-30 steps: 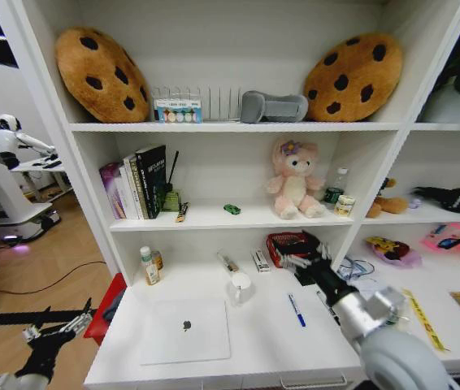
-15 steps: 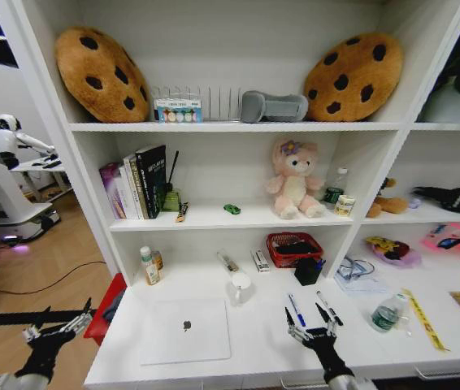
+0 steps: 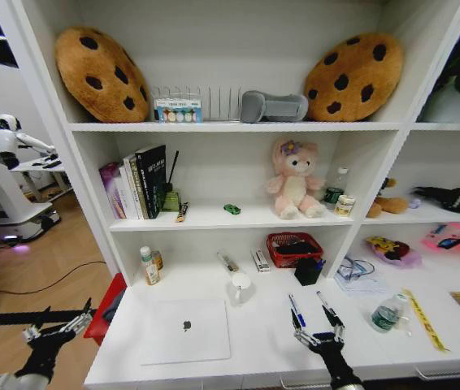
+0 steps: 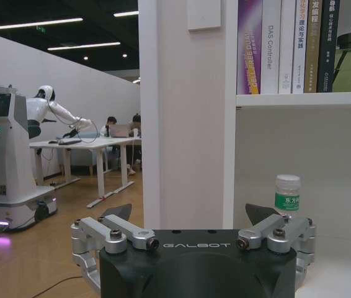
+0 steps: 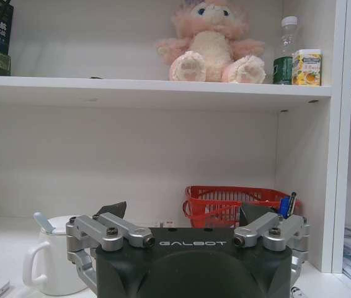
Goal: Organize the objects on the table.
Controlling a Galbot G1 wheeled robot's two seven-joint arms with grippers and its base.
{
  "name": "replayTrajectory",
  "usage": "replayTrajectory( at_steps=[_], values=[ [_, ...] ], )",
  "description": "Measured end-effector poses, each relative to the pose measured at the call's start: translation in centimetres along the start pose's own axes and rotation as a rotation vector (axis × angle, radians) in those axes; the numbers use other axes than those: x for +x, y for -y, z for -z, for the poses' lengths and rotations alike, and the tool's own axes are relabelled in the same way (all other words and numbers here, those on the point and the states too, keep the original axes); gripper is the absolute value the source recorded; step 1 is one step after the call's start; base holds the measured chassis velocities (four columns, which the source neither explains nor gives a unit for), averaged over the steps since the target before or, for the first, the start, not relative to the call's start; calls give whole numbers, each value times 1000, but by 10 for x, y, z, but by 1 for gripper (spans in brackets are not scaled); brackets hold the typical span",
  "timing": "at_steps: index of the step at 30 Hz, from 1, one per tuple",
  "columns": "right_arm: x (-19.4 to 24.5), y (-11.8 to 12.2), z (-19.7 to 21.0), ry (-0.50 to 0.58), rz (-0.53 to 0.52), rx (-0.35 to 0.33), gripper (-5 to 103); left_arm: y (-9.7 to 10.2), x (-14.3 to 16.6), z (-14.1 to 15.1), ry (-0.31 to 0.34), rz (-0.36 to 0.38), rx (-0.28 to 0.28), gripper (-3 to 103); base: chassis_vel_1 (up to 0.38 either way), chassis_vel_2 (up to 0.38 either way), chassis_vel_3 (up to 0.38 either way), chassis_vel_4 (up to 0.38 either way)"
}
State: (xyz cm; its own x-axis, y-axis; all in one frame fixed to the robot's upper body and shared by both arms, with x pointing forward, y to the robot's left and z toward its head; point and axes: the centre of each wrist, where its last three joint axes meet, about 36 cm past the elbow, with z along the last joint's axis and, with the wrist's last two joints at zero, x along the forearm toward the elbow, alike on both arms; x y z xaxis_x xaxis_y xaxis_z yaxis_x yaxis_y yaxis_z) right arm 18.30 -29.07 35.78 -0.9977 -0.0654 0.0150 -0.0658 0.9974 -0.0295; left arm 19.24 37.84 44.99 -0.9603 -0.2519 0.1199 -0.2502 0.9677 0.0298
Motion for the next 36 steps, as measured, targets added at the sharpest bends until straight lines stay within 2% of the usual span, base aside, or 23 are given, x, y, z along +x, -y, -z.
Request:
replayTrajectory(
  at_steps=[36],
  values=[
    [-13, 5, 1, -19, -13, -23, 100, 0, 0, 0, 0, 0, 0, 100, -67, -67, 64, 73]
  ],
)
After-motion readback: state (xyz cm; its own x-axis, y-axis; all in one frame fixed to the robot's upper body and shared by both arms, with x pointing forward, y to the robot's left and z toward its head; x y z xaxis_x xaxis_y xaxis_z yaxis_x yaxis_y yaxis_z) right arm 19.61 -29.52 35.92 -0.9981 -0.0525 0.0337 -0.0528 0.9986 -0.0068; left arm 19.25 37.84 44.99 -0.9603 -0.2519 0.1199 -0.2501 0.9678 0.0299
